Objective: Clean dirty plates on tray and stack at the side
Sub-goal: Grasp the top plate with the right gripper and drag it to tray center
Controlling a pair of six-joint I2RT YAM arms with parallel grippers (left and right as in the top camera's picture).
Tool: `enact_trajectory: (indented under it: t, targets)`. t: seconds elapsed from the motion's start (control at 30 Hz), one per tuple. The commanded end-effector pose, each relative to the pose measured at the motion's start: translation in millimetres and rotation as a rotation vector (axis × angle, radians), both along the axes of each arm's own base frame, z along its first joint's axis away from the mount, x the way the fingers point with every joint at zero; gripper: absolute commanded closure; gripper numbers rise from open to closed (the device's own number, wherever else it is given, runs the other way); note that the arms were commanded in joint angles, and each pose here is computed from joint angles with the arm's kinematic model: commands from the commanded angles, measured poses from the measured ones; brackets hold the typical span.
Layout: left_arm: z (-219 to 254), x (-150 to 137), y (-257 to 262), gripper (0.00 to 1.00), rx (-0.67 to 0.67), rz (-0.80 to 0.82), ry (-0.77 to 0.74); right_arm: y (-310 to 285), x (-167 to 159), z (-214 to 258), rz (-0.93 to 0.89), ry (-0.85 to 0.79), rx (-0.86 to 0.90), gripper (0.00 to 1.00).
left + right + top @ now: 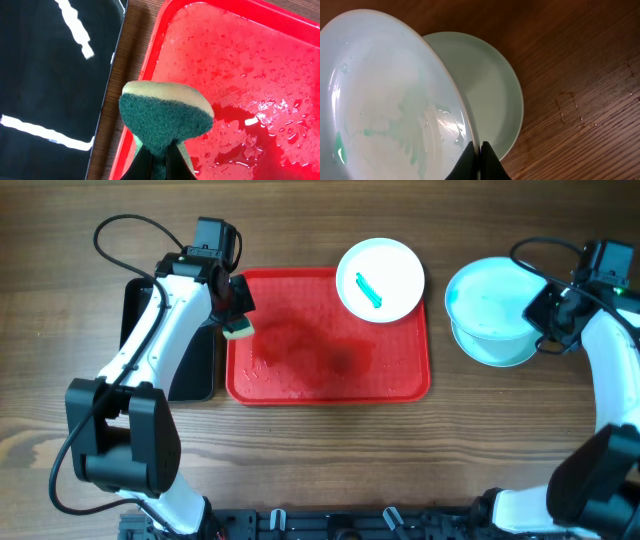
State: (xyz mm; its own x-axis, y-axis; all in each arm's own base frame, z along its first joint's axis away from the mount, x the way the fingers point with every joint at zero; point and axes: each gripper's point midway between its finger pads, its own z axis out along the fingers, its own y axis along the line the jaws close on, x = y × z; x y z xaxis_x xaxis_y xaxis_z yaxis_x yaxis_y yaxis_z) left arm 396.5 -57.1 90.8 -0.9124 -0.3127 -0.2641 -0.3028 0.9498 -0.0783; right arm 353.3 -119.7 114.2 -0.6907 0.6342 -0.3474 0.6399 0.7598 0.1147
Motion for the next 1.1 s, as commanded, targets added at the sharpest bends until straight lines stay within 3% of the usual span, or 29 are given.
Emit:
enact_trajectory:
  t: [0.0, 0.13, 0.17, 0.2, 0.23, 0.37, 0.43, 0.57, 0.7, 0.93, 1.07]
  targets:
    - [4.3, 4.2, -3.0, 0.96, -0.020, 0.014, -0.016, -16.2, -9.0, -28.0, -0.085, 0.091, -0.034, 0.96]
    - [4.3, 4.2, -3.0, 0.96, -0.020, 0.014, -0.016, -23.8, -14.0, -46.6, -0.123, 0.142, -0.022, 0.96]
    - [4.3, 4.2, -3.0, 0.96, -0.020, 0.014, -0.016, -23.7, -13.4, -49.6, -0.123, 0.147, -0.020, 0.83]
    - [4.3, 4.2, -3.0, 0.96, -0.020, 0.014, -0.016, -23.8, -12.7, -50.8, -0.122, 0.147, -0.020, 0.49]
    - [4.3, 4.2, -3.0, 0.96, -0.020, 0.014, -0.016, -22.7, -10.2, -50.4, -0.118, 0.136, -0.012, 0.41]
    - [4.6, 5.1, -3.1, 0.96, -0.021, 0.014, -0.020, 23.1, 20.1, -41.9, 0.114, 0.018, 0.170, 0.35]
    - [4.6, 5.1, -3.1, 0.96, -0.021, 0.014, -0.020, 66.8, 38.4, -29.9, 0.275, -0.035, 0.229, 0.36]
    - [4.5, 4.9, -3.1, 0.96, -0.021, 0.013, -0.019, 142.0, 62.8, -21.1, 0.419, -0.103, 0.233, 0.44]
    - [4.5, 4.9, -3.1, 0.96, -0.021, 0.014, -0.019, 184.8, 75.1, -36.0, 0.381, -0.105, 0.159, 0.63]
    - [4.5, 4.8, -3.1, 0.96, -0.021, 0.014, -0.019, 220.3, 73.1, -105.2, 0.390, 0.008, 0.196, 0.73]
    - [4.4, 4.8, -3.1, 0.96, -0.021, 0.014, -0.019, 232.3, 64.5, -105.6, 0.438, 0.034, 0.255, 0.91]
